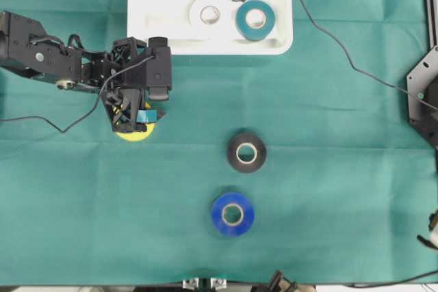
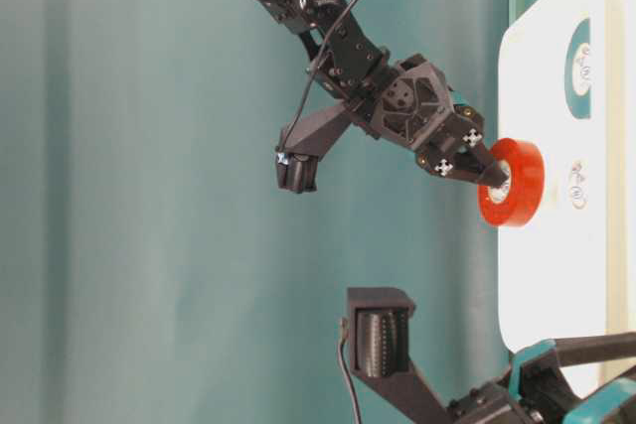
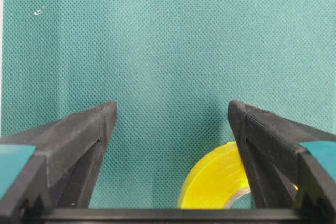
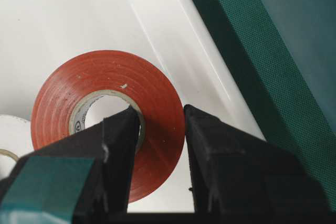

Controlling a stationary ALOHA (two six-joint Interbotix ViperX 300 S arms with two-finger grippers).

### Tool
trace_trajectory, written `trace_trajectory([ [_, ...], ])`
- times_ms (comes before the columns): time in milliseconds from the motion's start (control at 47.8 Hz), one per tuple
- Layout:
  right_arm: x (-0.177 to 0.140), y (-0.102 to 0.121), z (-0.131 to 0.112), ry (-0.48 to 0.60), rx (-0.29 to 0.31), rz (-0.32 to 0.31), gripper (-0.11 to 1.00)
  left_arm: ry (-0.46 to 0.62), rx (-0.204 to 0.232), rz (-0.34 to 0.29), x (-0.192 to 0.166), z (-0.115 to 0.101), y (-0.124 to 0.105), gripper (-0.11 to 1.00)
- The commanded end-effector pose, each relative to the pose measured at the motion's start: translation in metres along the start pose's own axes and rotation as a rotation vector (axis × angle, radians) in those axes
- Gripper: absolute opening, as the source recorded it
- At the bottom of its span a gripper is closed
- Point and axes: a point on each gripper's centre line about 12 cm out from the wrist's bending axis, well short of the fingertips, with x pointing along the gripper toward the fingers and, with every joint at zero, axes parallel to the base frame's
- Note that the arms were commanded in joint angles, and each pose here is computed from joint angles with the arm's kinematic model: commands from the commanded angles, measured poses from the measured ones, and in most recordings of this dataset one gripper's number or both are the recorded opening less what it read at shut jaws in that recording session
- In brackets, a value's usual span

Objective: Put the tape alternately from left to right into the white case.
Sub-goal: 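Carry the orange-red roll into the white case and release it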

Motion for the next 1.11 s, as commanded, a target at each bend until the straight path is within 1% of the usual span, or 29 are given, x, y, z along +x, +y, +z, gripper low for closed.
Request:
trace_trajectory([
  [0,-0.007,-0.001,0.016,-0.043,-0.002,0.001,0.28,-0.054,0.002,-0.002,-0.009,0.014,-0.001,0.81],
  [335,-0.007,-0.001,0.014,-0.037,-0.005,-0.001,0.28,-0.060,0.006,-0.005,-0.009,0.015,-0.003,0.81],
  [356,-0.007,-0.001,0.014,-0.037,-0.004,-0.001,0.30,-0.060,0.005,-0.005,-0.009,0.015,-0.003,0.81],
  [377,-0.007,-0.001,0.014,-0.039,-0.002,-0.001,0.35,-0.058,0.005,-0.005,-0.009,0.014,-0.003,0.81],
  [523,-0.007,-0.001,0.013,-0.036,-0.002,-0.001,0.79,-0.060,0.005,-0.005,-0.009,0.015,-0.003,0.81],
  [544,-0.006,-0.001,0.012,-0.033,-0.002,-0.002,0.82,-0.060,0.006,-0.005,-0.009,0.015,-0.003,0.81],
  [565,-0.007,-0.001,0.013,-0.034,-0.002,-0.002,0.82,-0.057,0.006,-0.005,-0.008,0.014,-0.003,0.81],
  [649,-0.006,-0.001,0.012,-0.033,-0.002,-0.002,0.74,-0.060,0.006,-0.005,-0.008,0.015,-0.003,0.81],
  [711,-0.006,-0.001,0.012,-0.033,-0.002,-0.002,0.71,-0.058,0.006,-0.005,-0.009,0.014,-0.003,0.81],
  [962,-0.008,-0.002,0.008,-0.022,0.005,-0.003,0.72,-0.060,0.006,-0.005,-0.009,0.015,-0.003,0.81],
  [1088,-0.018,0.000,0.005,-0.022,0.005,-0.002,0.72,-0.061,0.006,-0.005,-0.009,0.015,-0.003,0.81],
])
